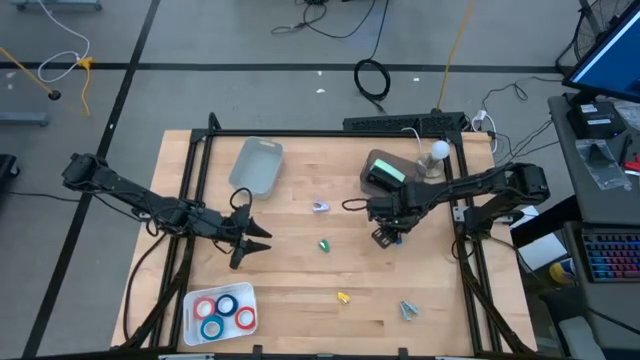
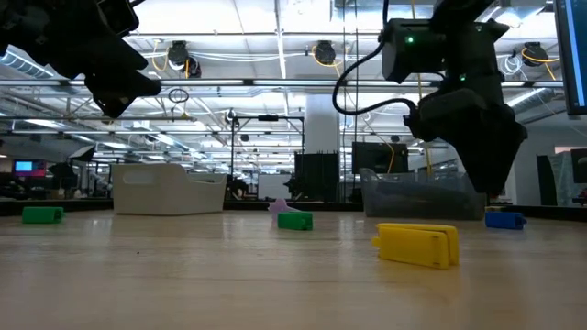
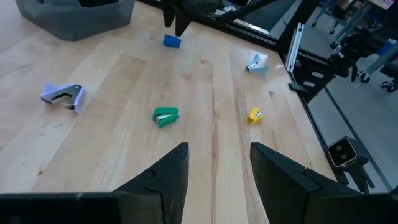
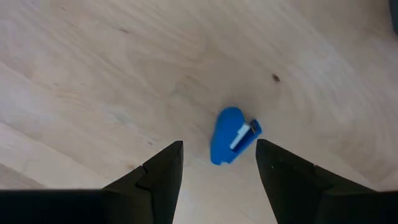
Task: Pick and place Stapler, Stapler remover, tape
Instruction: Put the blue small stapler into the black bin
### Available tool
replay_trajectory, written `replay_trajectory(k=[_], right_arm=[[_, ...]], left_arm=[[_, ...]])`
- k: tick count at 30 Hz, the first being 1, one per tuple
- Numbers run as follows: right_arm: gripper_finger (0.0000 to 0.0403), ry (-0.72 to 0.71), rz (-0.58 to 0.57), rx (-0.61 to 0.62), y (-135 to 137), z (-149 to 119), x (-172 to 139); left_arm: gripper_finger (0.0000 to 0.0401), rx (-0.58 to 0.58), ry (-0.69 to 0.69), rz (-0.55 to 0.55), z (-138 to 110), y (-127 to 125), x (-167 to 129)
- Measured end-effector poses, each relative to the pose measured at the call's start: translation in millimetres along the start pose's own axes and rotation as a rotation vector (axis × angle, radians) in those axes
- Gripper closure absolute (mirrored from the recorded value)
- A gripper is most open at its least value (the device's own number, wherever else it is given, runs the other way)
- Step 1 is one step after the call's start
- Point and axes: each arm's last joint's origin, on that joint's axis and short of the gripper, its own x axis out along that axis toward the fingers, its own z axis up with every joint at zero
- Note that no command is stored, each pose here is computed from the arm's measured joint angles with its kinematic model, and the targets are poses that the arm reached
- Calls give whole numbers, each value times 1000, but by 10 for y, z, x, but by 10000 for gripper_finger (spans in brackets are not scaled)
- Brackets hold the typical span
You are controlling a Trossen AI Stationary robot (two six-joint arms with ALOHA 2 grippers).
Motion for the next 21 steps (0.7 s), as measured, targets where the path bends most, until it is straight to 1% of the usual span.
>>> replay_trajectory(k=[6,13,21], right_arm=[[208,22,-25,10,-58,-34,78],[208,4,-2,18,-45,-20,101],[208,4,-4,19,-47,-21,102]], left_arm=[[226,0,0,1,0,0,0],[226,0,-1,2,0,1,0],[226,2,-1,2,0,1,0]])
